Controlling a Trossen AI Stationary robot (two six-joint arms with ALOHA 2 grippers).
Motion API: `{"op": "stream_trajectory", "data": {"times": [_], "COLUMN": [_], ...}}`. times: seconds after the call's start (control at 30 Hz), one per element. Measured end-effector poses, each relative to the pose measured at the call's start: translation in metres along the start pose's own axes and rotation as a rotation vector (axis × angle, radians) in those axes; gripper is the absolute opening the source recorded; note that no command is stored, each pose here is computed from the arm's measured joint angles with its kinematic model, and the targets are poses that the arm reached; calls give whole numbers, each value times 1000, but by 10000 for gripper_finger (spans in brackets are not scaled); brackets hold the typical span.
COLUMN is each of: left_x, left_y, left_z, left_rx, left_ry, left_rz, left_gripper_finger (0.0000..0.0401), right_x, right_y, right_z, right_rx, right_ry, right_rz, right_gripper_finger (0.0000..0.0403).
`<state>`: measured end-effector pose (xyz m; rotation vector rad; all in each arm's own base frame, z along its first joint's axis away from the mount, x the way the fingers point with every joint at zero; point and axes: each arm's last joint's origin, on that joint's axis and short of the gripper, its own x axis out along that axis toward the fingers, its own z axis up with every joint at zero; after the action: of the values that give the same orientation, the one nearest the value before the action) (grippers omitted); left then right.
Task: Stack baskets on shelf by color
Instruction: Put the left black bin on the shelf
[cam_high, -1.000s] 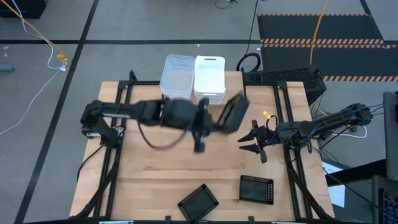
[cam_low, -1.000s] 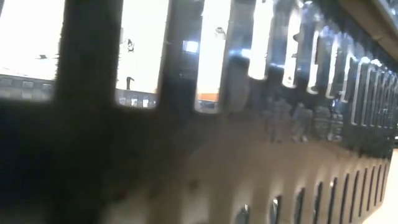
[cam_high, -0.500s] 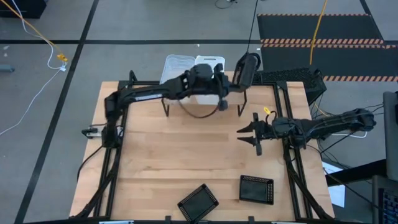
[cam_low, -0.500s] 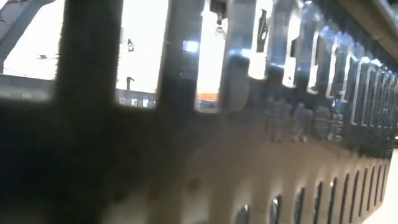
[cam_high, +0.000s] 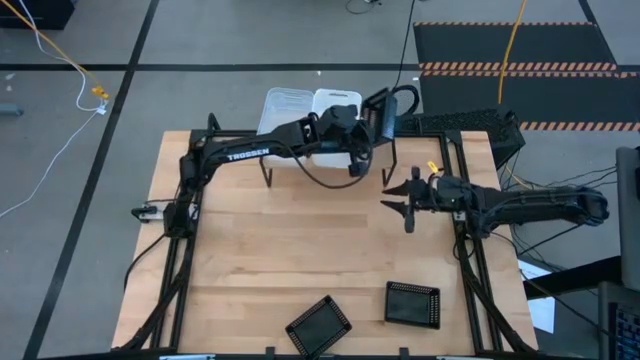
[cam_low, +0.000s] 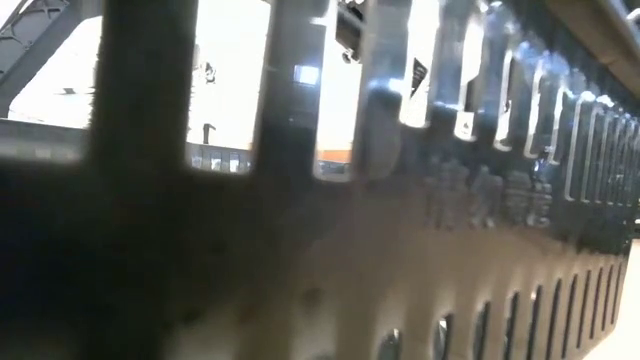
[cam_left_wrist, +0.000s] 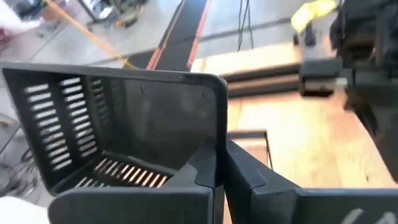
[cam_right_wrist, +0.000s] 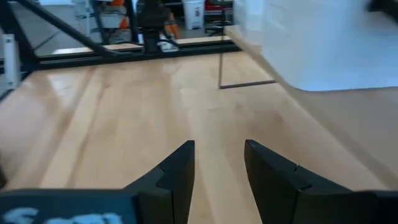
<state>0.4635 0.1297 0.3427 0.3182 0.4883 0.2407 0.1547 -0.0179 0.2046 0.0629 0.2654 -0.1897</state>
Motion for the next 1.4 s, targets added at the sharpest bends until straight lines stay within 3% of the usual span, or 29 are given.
{"op": "stream_trajectory", "data": {"times": [0.27, 0.43, 0.73, 0.9, 1.03, 1.2, 1.4], "left_x": [-9, -9, -10, -10, -10, 1, 3], "left_y": [-4, 1, -15, -18, -16, -18, -23], "left_z": [6, 7, 9, 10, 9, 2, 2], "left_rx": [25, 28, 48, 36, -43, -73, -27], "left_ry": [81, 70, 88, 85, 89, 114, 117], "left_rz": [50, 83, 12, 8, 21, 47, 36], "left_gripper_finger": [7, 27, 8, 50, 75, 80, 78], "right_x": [0, 0, 0, 0, 0, 0, 0], "right_y": [-14, -19, -21, -21, -21, -21, -22], "right_z": [1, 2, 1, 1, 1, 2, 2], "right_rx": [-23, -17, -28, -30, -30, -30, -37], "right_ry": [-9, -10, -5, -6, -8, -9, -16], "right_rz": [-87, -114, -123, -123, -123, -123, -162], "right_gripper_finger": [134, 134, 134, 134, 134, 134, 134]}}
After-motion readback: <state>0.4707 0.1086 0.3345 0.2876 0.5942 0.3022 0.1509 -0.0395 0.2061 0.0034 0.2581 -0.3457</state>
